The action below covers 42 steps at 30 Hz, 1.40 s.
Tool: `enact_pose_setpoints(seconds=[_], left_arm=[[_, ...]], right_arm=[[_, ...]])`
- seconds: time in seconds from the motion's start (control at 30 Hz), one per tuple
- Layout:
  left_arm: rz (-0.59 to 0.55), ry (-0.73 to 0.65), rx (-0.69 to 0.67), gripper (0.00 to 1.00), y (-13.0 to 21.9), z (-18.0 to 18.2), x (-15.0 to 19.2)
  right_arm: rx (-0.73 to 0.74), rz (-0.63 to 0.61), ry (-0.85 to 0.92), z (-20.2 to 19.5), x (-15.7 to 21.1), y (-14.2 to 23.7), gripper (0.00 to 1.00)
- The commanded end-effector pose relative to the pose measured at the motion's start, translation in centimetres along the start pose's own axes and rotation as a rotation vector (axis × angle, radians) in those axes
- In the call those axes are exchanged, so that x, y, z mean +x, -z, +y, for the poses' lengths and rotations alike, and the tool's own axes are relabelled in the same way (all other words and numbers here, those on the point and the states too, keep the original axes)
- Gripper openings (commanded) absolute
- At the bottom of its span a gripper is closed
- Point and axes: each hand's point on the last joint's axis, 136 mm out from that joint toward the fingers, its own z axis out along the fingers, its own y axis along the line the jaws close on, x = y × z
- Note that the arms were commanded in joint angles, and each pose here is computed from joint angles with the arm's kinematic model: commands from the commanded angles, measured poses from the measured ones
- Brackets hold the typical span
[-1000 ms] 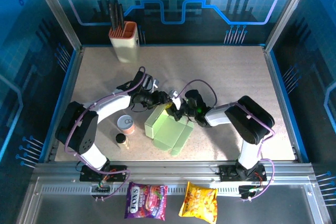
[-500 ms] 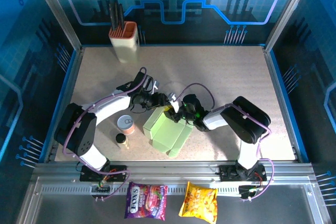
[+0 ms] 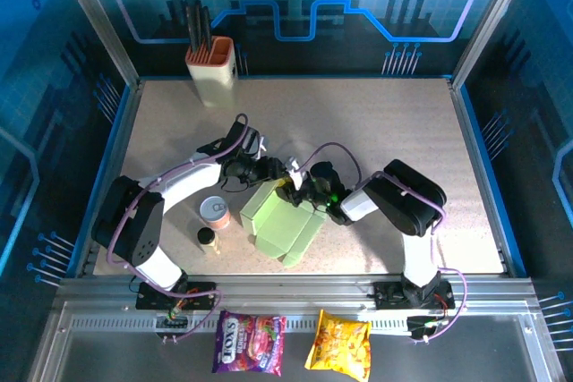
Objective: Fold the paper box
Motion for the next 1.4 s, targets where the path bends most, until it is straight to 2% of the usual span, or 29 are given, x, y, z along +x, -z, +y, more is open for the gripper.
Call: enact_pose_setpoints(seconds=[0.0, 0.07, 0.3, 0.47, 0.77, 1.0, 1.13, 1.37], left_arm=[[0.076, -0.008, -0.014, 0.55, 0.0, 0.3, 2.5], [0.076, -0.009, -0.019, 0.55, 0.0, 0.5, 2.6], [0.059, -0.008, -0.030, 0.55, 0.4, 0.6, 2.5], [0.029, -0.013, -0.009, 0.56, 1.2, 0.0, 2.0], [-0.017, -0.018, 0.038, 0.65, 2.7, -1.4, 1.4], [-0.055, -0.016, 0.025, 0.67, 4.3, -1.3, 1.1], [-0.077, 0.008, -0.005, 0.68, 5.5, 0.0, 1.2], [-0.112, 0.125, -0.056, 0.68, 6.7, 4.5, 1.6]], right_arm=[[0.030, 0.057, -0.014, -0.1, 2.1, -1.0, 0.27], [0.029, 0.057, -0.013, 0.0, 2.3, -1.0, 0.32], [0.050, -0.027, -0.012, 0.0, 1.5, 0.6, 0.35], [0.034, -0.160, 0.025, 0.4, 1.0, 1.8, 0.39], [0.005, -0.168, 0.038, 0.9, 1.1, 1.2, 0.40], [-0.008, -0.164, 0.029, 1.2, 1.3, 0.5, 0.40], [-0.014, -0.151, 0.032, 1.5, 1.4, -0.2, 0.39], [0.001, -0.144, 0.032, 1.2, 1.4, -0.9, 0.34]])
